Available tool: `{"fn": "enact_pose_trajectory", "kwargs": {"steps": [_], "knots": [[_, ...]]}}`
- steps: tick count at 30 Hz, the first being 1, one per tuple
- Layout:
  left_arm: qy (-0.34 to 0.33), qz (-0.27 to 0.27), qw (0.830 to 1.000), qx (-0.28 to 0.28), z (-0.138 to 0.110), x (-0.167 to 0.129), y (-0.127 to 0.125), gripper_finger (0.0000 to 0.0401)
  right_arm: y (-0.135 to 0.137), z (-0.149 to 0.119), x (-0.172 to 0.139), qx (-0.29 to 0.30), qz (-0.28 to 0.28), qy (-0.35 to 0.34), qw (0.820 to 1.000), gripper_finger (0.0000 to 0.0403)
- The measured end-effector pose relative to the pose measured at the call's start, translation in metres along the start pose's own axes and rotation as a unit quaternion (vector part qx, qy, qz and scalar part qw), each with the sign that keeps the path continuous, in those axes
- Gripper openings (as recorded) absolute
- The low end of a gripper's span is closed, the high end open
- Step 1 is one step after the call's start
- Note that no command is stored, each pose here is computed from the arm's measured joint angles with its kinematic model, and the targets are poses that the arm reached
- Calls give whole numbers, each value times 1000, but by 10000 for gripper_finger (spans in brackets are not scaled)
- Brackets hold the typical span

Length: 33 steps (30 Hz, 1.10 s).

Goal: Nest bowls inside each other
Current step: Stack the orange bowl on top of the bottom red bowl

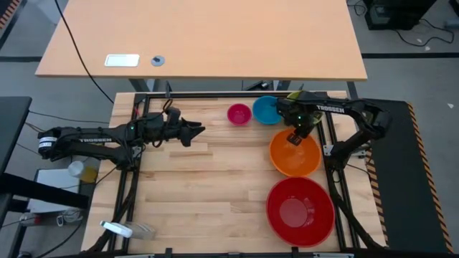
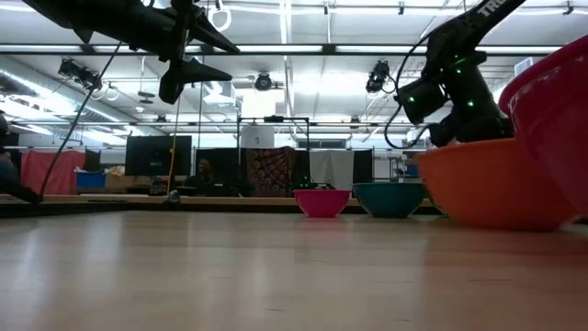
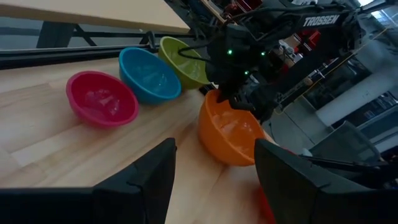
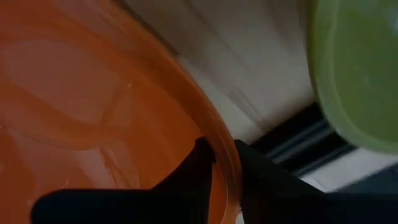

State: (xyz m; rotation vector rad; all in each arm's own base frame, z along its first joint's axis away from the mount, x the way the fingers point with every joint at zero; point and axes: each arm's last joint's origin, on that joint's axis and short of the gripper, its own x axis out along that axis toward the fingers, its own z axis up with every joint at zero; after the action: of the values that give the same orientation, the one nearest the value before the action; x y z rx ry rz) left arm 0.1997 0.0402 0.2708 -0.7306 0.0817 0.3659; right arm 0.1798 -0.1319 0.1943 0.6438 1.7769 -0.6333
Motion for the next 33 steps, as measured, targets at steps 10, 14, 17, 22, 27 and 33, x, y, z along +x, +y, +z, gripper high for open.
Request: {"fn": "enact_pose_trajectory", "kwargs": {"steps": [10,14,17,22,27,33], "knots": [[-3,3,1000,3,1,0,1,220,10,22,-32,30,112,-114,987,30],[-3,3,1000,5,1,0,1,220,19,27,-43,32,139,-146,979,23],[-6,1,1000,6,2,0,1,220,26,31,-51,36,162,-171,971,27],[-30,-9,999,23,5,0,-2,220,40,34,-56,18,246,-178,953,28],[-63,-4,997,41,10,-1,-4,220,56,29,-60,-13,307,-154,939,26],[-76,15,996,39,11,-1,-3,220,84,6,-83,-108,295,-124,941,32]]}}
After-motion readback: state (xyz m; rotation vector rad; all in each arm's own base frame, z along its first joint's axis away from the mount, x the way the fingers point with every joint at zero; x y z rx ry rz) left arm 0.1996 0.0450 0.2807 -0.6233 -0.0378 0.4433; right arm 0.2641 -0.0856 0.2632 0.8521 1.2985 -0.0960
